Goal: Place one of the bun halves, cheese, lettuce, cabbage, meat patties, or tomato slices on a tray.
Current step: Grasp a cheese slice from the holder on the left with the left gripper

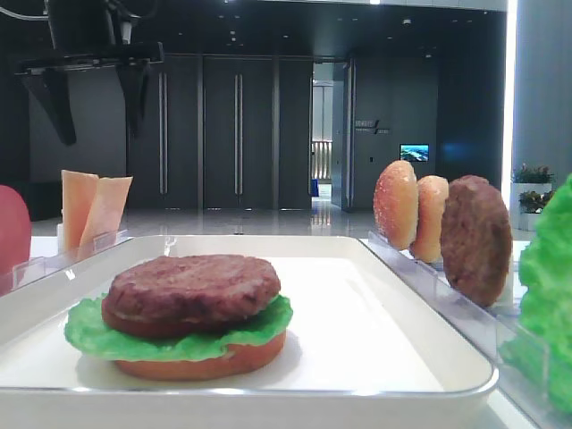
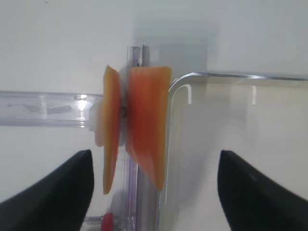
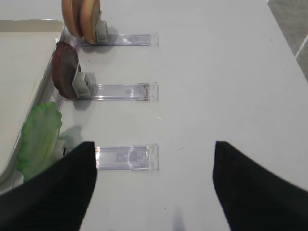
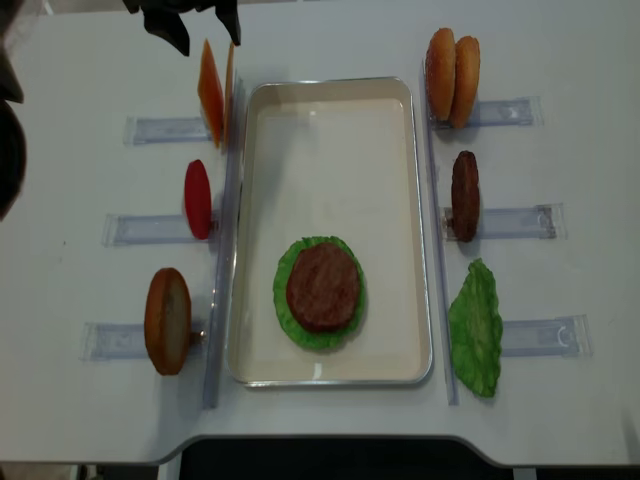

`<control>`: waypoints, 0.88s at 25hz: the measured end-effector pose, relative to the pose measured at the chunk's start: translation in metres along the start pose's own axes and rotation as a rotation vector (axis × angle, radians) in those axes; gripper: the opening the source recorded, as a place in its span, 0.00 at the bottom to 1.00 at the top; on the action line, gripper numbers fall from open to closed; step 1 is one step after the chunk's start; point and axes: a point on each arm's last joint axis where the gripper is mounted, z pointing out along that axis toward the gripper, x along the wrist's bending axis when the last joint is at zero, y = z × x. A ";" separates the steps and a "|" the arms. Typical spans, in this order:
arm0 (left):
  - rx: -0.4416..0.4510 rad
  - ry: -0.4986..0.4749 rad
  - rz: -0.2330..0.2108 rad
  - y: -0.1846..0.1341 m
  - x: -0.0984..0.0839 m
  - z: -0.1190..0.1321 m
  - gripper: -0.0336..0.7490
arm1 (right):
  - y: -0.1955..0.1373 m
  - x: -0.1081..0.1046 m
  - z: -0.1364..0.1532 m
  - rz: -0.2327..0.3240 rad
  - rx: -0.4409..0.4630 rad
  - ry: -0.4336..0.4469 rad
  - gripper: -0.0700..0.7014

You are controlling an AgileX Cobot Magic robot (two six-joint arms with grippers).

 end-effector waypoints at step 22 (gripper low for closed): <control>0.014 -0.040 -0.041 -0.002 -0.008 0.006 0.82 | 0.000 0.000 0.000 0.000 0.000 0.000 0.72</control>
